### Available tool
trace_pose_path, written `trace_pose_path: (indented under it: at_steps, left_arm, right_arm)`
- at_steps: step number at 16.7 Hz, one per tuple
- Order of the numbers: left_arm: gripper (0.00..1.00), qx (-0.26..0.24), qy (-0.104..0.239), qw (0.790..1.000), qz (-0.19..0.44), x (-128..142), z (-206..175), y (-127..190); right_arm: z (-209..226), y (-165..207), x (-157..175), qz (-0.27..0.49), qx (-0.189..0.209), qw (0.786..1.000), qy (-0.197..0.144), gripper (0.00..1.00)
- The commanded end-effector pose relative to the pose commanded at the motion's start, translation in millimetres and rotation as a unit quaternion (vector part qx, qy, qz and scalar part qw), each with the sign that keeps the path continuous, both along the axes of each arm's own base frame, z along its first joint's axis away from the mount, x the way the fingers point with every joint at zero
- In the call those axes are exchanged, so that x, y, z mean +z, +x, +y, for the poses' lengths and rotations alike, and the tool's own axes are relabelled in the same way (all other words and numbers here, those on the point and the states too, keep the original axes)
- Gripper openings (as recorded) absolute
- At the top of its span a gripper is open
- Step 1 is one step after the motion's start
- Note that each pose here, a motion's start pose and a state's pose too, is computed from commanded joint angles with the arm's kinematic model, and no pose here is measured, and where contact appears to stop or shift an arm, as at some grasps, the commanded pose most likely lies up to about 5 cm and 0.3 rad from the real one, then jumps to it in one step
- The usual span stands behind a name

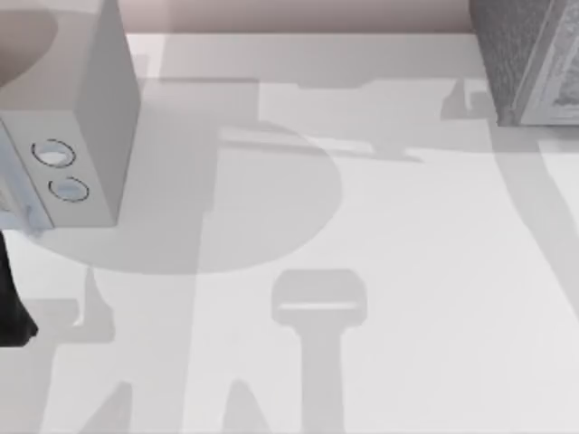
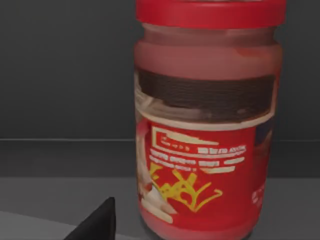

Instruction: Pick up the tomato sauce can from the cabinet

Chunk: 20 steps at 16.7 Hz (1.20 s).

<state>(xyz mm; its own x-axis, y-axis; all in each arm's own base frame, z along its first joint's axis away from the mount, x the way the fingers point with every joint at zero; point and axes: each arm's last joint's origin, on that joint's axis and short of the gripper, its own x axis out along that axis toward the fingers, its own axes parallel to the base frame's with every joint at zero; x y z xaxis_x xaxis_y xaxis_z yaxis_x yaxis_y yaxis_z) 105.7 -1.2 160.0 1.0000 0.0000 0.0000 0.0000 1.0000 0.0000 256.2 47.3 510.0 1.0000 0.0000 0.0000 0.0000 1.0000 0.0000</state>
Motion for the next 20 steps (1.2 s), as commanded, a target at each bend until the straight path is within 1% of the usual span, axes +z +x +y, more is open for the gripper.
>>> trace_pose_path:
  at_steps: [3,9,15,20]
  left_arm:
    - [1.00,0.000,0.000,1.000,0.000,0,0,0]
    - [1.00,0.000,0.000,1.000,0.000,0,0,0]
    - [1.00,0.000,0.000,1.000,0.000,0,0,0]
    - [1.00,0.000,0.000,1.000,0.000,0,0,0]
  right_arm:
    - [0,3,2,-0.004,-0.002,1.000,0.001,1.00]
    - [11,39,-2,0.003,-0.005,1.000,0.002,1.00]
    - [10,44,-2,0.003,-0.006,1.000,0.002,1.00]
    - [12,81,0,0.002,-0.005,1.000,0.002,1.00]
